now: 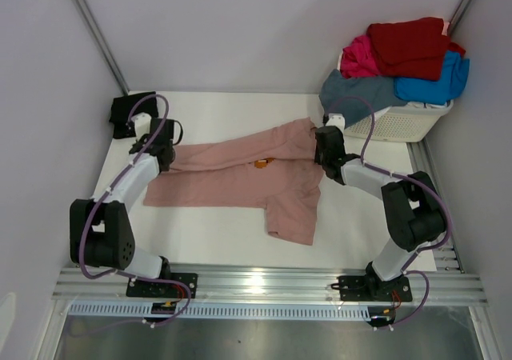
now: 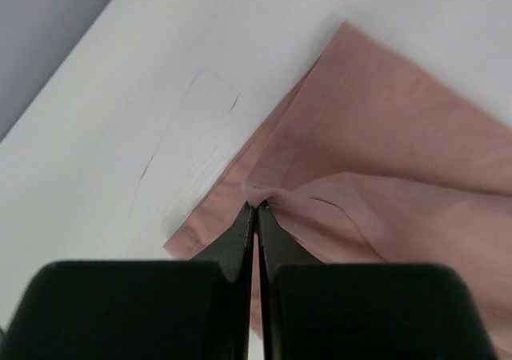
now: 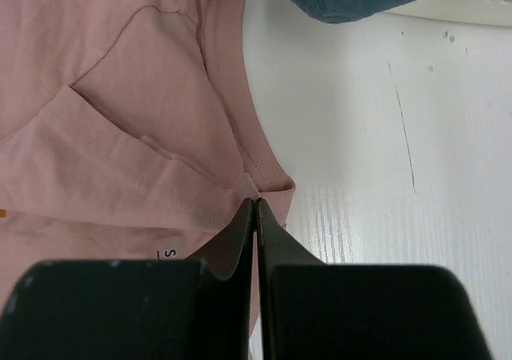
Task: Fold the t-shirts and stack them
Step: Fold the flattened tshirt in 1/3 of the way
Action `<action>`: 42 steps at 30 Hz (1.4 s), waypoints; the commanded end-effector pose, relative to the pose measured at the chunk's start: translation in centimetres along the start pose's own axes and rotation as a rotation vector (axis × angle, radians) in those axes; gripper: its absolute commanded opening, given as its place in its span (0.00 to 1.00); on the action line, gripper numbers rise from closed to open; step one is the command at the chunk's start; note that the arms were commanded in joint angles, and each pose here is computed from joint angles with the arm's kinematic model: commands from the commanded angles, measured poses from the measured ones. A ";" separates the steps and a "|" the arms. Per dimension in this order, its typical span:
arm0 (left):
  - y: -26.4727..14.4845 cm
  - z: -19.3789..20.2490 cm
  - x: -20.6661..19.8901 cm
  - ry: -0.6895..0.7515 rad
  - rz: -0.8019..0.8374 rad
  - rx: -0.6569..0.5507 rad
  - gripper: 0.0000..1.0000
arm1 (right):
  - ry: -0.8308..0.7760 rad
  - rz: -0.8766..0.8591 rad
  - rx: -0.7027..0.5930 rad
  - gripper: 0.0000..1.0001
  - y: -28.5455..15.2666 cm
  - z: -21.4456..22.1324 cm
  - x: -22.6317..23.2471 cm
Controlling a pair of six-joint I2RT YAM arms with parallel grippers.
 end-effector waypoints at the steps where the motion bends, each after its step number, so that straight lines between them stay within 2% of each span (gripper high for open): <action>1: -1.1 -8.3 -3.0 -0.051 0.116 -0.208 0.01 | 0.033 -0.028 -0.056 0.00 -0.9 -1.6 1.2; 2: -0.9 -9.1 -3.3 -0.036 0.108 -0.218 0.01 | 0.027 -0.035 -0.061 0.00 -1.1 -1.7 1.4; 5: -2.7 -16.9 -5.5 -0.024 0.141 -0.339 0.00 | -0.011 -0.031 -0.058 0.00 -1.6 -1.3 1.7; 6: -3.2 -18.1 -6.1 -0.008 0.175 -0.371 0.00 | -0.012 -0.028 -0.060 0.00 -1.7 -1.3 1.6; 7: -3.2 -18.0 -7.0 0.079 0.231 -0.395 0.00 | -0.016 -0.024 -0.059 0.00 -1.7 -1.2 1.5; 8: -4.3 -20.2 -7.3 0.027 0.263 -0.513 0.00 | -0.019 -0.022 -0.057 0.00 -1.7 -0.9 1.3; 9: -4.1 -20.3 -7.0 0.015 0.252 -0.543 0.01 | -0.022 -0.019 -0.058 0.00 -1.8 -0.8 1.2; 10: -2.0 -18.9 -6.0 -0.023 0.219 -0.517 0.00 | -0.021 -0.014 -0.056 0.00 -1.7 -0.7 1.1; 13: 2.3 -14.6 -3.8 -0.094 0.195 -0.317 0.00 | -0.025 -0.017 -0.052 0.00 -1.7 -0.2 1.0; 14: 3.3 -12.6 -3.4 -0.079 0.180 -0.257 0.00 | -0.024 -0.014 -0.052 0.00 -1.7 -0.1 0.9; 22: 6.0 -4.6 -0.8 0.004 0.023 -0.003 0.00 | -0.006 -0.022 -0.056 0.00 -1.0 -0.4 1.5; 33: 4.2 -5.2 -1.5 -0.023 0.109 0.027 0.00 | 0.005 -0.027 -0.071 0.00 -1.1 -1.5 2.0; 38: 3.6 -3.1 -1.3 -0.047 0.135 0.081 0.00 | 0.001 -0.009 -0.039 0.00 -0.3 -0.8 2.0; 42: 3.2 -2.2 -0.4 -0.075 0.118 0.067 0.00 | 0.002 -0.003 0.007 0.00 0.3 0.8 2.1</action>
Point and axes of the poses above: each gripper's point midway between its finger pads, its own y axis out along the fingers, its own x axis along the line the jaws close on, z = x × y, the point moved 3 cm from there along -y, back along the fingers, and after that the axes turned 1 degree about y, right-handed, at the moved point
